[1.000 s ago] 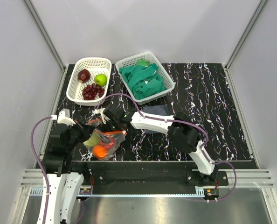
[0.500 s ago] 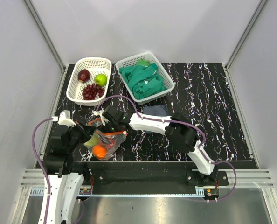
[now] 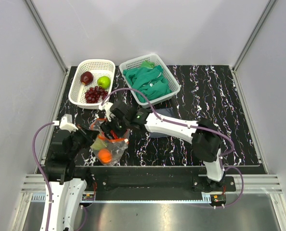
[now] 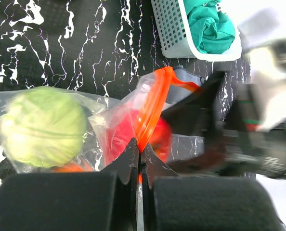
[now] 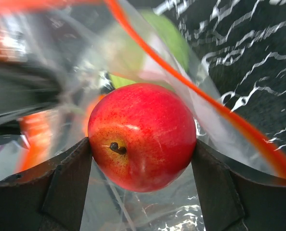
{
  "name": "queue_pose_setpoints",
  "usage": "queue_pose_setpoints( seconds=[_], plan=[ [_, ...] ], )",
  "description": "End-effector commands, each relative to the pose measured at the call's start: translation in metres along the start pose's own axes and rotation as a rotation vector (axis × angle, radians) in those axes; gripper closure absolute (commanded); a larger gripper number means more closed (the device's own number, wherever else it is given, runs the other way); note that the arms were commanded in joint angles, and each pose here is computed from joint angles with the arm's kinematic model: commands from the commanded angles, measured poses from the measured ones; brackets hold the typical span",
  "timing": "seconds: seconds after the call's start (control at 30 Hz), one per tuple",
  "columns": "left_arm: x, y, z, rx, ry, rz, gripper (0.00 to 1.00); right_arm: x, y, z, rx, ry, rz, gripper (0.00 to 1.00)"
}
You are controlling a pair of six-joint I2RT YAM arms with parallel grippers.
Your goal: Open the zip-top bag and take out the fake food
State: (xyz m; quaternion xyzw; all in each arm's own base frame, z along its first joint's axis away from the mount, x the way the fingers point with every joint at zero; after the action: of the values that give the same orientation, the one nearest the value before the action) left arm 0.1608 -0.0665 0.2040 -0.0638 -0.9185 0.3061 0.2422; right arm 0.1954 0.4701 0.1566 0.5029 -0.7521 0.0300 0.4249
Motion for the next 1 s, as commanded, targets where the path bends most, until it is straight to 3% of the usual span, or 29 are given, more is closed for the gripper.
queue_pose_setpoints(
  seconds=[0.0,0.43,0.63,0.77,0.97],
  plan=[
    [0.008,-0.009,-0.014,-0.021,-0.059,0.018,1.0,0.038,0.014,-0.039,0.043,-0.152,-0.012,0.56],
    [0.016,-0.021,-0.02,-0.05,-0.064,0.065,1.0,0.074,0.016,-0.104,-0.108,-0.364,-0.078,0.6],
    [0.021,-0.027,-0.024,-0.076,-0.075,0.097,1.0,0.079,0.033,-0.115,-0.168,-0.359,-0.156,0.62],
    [0.023,-0.02,-0.027,-0.08,-0.104,0.05,1.0,0.103,0.05,-0.116,-0.164,-0.362,-0.231,0.61],
    [0.021,-0.011,-0.028,-0.066,-0.114,-0.009,1.0,0.134,0.037,-0.125,-0.102,-0.465,-0.131,0.61]
  ],
)
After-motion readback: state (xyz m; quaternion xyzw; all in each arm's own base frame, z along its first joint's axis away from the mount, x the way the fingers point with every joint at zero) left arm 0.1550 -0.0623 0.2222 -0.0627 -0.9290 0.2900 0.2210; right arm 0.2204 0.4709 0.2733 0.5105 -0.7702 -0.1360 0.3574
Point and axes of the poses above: each gripper's point midway between its finger pads, its own x axis back along the fingers, its own y axis along the line the jaws close on, z = x × y, the point moved 3 cm from there along x, back along the fingers, and after that the axes turned 6 degrees about -x, right-handed, at the moved point
